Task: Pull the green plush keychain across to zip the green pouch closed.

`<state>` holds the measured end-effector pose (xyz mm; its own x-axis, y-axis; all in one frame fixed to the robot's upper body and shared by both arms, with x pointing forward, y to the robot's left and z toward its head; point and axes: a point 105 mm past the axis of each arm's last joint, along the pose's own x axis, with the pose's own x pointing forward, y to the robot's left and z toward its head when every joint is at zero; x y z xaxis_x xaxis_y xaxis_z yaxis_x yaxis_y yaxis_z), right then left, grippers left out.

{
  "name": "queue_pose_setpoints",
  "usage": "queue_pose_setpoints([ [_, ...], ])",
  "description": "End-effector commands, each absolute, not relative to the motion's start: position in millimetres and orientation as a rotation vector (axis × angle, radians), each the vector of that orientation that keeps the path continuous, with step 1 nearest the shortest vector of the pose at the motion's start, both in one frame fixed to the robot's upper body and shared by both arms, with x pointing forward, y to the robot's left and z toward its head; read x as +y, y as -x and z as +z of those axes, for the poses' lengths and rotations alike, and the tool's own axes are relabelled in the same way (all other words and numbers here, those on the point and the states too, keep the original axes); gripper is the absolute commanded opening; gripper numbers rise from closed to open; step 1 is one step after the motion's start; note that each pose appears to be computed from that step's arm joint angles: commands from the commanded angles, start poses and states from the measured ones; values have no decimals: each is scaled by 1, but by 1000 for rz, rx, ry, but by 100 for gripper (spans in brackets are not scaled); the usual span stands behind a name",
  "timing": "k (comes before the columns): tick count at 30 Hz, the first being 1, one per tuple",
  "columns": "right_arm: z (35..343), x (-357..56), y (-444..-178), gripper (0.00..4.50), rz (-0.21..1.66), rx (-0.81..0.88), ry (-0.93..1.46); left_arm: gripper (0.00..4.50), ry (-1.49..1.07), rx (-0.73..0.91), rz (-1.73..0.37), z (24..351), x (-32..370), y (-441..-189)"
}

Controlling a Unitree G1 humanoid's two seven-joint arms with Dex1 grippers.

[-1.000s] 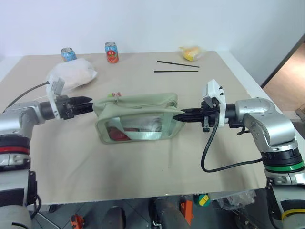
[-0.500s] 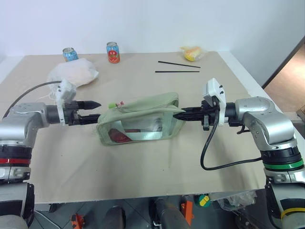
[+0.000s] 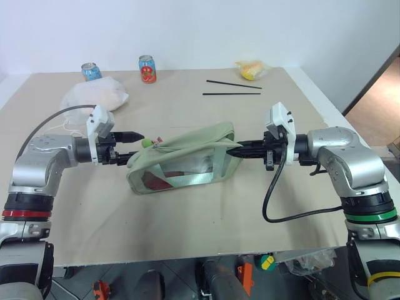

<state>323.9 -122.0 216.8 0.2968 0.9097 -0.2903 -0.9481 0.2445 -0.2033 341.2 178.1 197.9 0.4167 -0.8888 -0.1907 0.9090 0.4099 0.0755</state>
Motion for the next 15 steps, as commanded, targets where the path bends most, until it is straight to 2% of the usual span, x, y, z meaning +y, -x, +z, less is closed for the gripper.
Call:
queue_pose_setpoints([
  [1,228,-120,-325,4,1269,76,385,408,-191,79,-1174,210,174,-333],
  [2,228,-120,-325,0,1269,76,385,350,-177,89,-1179,210,173,-332],
  [12,229,-121,-325,0,1262,75,384,18,-75,114,-1224,215,172,-325],
  [13,229,-121,-325,0,1260,75,384,4,-84,113,-1214,215,173,-326],
  [15,228,-120,-326,0,1260,75,384,4,-111,98,-1160,215,177,-333],
])
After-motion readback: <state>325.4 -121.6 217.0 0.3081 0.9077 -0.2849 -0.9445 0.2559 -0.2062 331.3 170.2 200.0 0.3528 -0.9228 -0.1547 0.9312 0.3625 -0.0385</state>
